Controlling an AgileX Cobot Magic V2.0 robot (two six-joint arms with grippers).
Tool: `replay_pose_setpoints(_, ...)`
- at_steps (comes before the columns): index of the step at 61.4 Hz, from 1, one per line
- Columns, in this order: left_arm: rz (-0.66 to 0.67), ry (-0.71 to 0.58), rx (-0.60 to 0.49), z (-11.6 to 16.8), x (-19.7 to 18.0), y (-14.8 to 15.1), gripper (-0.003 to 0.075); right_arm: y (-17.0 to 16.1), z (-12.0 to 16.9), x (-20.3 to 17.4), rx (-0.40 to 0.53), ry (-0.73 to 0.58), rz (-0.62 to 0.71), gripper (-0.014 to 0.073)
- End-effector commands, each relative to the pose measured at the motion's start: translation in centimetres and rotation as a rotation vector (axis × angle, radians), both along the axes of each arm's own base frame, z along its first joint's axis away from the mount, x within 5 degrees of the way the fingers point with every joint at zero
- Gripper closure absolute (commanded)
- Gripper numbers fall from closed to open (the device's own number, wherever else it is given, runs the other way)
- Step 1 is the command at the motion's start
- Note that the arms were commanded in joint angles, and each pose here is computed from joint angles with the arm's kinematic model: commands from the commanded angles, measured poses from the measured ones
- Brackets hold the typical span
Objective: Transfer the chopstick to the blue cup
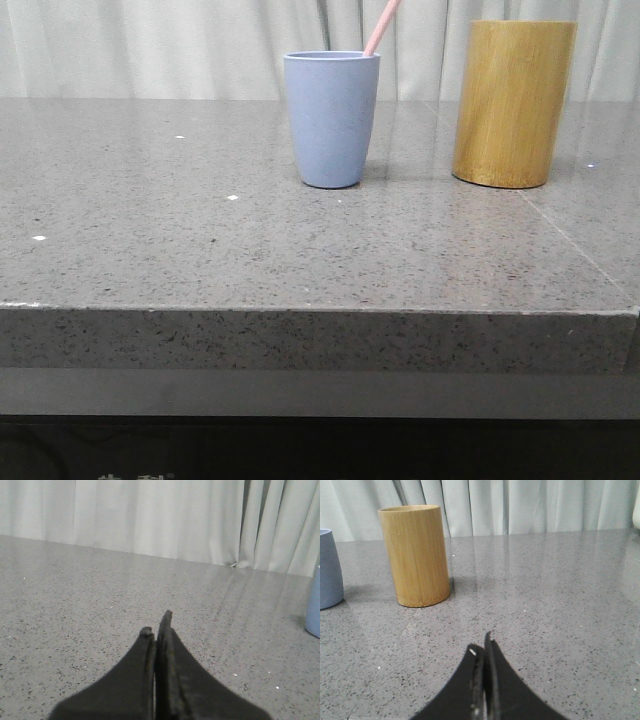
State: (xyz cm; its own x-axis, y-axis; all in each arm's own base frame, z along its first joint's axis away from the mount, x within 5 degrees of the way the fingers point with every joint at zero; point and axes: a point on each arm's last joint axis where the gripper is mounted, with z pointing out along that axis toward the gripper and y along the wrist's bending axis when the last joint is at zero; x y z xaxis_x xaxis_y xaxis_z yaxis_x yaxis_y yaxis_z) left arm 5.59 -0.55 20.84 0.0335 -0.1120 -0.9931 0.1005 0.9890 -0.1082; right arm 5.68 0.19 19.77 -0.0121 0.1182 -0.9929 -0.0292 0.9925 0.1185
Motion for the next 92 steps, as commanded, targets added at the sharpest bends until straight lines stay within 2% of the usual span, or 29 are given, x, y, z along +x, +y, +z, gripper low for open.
replay_pose_setpoints(1,-0.003,-0.088,-0.016,0.42,-0.2,0.02,0.0739,-0.08,1.03,-0.22,0.002,-0.114,-0.01,0.0662)
replay_pose_setpoints(61,-0.003,-0.088,-0.016,0.42,-0.2,0.02,0.0739,-0.14,1.17,-0.24,-0.005,-0.13,-0.023,0.0662)
replay_pose_setpoints(92,-0.003,-0.088,-0.016,0.42,-0.2,0.02,0.0739,-0.41,1.22,-0.25,-0.008,-0.135,-0.071,0.0662)
